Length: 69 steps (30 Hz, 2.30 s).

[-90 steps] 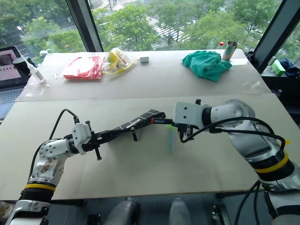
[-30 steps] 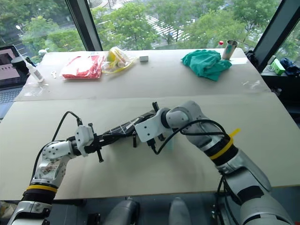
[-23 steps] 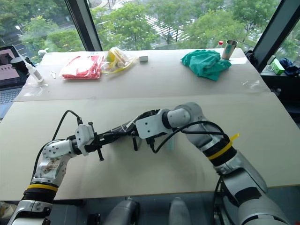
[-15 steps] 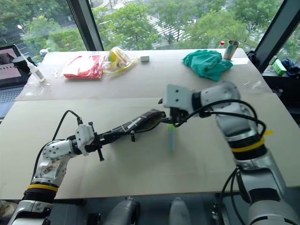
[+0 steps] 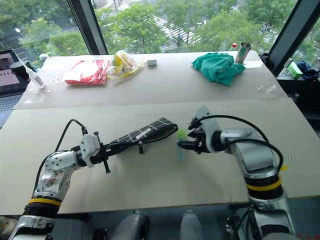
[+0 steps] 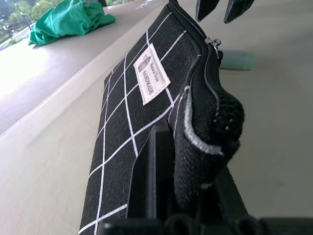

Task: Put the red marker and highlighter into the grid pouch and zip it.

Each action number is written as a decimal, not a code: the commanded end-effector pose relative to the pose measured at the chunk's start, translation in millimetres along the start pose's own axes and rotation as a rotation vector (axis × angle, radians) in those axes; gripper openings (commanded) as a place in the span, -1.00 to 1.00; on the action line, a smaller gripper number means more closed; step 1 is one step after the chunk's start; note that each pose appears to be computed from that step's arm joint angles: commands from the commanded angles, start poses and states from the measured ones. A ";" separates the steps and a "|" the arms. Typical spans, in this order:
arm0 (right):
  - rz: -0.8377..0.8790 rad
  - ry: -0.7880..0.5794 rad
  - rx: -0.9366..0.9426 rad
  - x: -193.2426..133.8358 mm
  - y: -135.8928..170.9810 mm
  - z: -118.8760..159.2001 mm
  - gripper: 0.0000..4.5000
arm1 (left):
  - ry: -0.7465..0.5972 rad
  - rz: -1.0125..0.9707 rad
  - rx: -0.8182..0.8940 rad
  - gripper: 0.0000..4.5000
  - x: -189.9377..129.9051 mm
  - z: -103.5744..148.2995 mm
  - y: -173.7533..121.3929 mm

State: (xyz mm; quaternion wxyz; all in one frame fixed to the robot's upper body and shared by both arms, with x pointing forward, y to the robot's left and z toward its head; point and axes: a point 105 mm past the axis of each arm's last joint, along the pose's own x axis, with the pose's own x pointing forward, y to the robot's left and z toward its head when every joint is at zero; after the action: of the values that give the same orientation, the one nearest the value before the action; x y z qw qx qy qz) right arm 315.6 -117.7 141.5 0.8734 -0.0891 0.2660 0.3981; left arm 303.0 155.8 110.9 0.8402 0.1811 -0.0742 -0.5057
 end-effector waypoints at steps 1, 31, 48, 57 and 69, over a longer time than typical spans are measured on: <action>-0.113 0.019 0.042 -7.5 -3.7 7.2 0.49 | -0.023 0.017 0.033 -1.00 -1.1 8.3 3.5; -0.377 0.055 0.268 9.7 -16.1 -12.2 0.49 | -0.038 0.042 0.016 -1.00 3.2 6.1 -0.8; -0.361 0.132 0.114 19.0 1.9 -22.8 0.18 | -0.035 0.052 0.017 -1.00 0.8 6.6 0.5; -0.412 0.131 -0.046 10.9 -12.1 -28.2 -0.55 | -0.032 0.042 0.017 -1.00 0.7 6.1 -0.1; -0.191 -0.065 -0.882 -66.5 -16.8 62.6 -0.55 | -0.024 0.008 0.024 -1.00 0.4 6.5 2.8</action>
State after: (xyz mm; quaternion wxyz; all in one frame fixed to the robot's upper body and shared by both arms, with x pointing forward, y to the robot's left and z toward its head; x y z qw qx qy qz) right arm 337.7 -174.5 217.0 0.8363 -0.4401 0.0841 0.3159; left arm 302.4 153.7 110.3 0.8422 0.1768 -0.0770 -0.5035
